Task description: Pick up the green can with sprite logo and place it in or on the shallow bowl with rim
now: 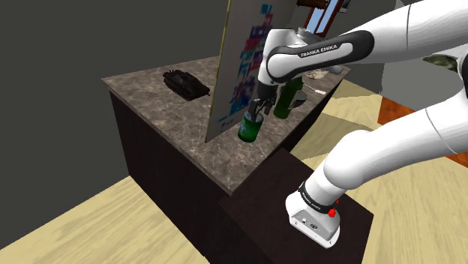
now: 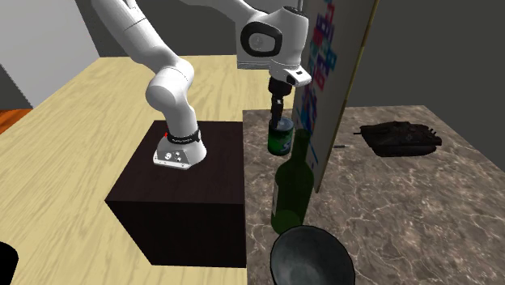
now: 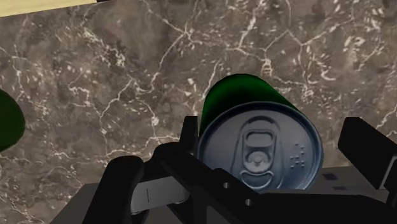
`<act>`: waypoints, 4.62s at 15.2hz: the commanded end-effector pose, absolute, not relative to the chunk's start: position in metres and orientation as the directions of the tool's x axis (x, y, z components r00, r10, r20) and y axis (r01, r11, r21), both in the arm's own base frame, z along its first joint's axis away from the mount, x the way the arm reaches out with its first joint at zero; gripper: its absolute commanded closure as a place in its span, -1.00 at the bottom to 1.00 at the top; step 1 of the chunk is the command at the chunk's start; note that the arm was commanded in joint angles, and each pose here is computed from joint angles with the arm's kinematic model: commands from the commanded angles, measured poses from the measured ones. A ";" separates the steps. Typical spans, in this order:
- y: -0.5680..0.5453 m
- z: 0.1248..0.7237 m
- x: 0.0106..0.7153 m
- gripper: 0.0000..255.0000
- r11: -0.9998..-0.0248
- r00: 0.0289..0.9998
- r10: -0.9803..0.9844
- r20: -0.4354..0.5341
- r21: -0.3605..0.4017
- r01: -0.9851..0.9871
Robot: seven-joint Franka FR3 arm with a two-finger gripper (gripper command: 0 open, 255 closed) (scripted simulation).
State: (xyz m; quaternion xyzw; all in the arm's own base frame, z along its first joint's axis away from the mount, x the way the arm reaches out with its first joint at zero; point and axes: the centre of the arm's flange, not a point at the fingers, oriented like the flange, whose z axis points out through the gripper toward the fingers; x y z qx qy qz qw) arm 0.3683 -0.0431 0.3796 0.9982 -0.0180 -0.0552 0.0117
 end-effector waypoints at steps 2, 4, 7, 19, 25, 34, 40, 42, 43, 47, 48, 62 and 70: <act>-0.045 0.363 0.368 -1.00 -0.999 0.993 -0.036 -0.111 0.025 -0.034; -0.045 0.352 0.367 -1.00 -0.999 0.993 -0.036 -0.111 0.025 -0.034; -0.046 0.339 0.365 -1.00 -0.999 0.993 -0.036 -0.111 0.025 -0.034; -0.046 0.339 0.365 1.00 -0.999 0.993 -0.036 -0.111 0.025 -0.034; -0.046 0.344 0.365 1.00 -0.999 0.993 -0.036 -0.111 0.025 -0.034; -0.046 0.392 0.365 1.00 -0.999 0.993 -0.036 -0.111 0.025 -0.034; -0.046 0.423 0.365 1.00 -0.999 0.993 -0.036 -0.111 0.025 -0.034; -0.046 0.434 0.365 1.00 -0.999 0.993 -0.036 -0.111 0.025 -0.034; -0.046 0.439 0.365 1.00 -0.999 0.993 -0.036 -0.111 0.025 -0.034; -0.046 0.460 0.365 1.00 -0.999 0.993 -0.036 -0.111 0.025 -0.034; -0.046 0.466 0.365 1.00 -0.999 0.993 -0.036 -0.111 0.025 -0.034; -0.111 0.513 0.369 1.00 -0.999 0.993 -0.036 -0.111 0.025 -0.034; -0.160 0.505 0.374 -1.00 -0.999 0.994 -0.044 -0.105 0.025 -0.042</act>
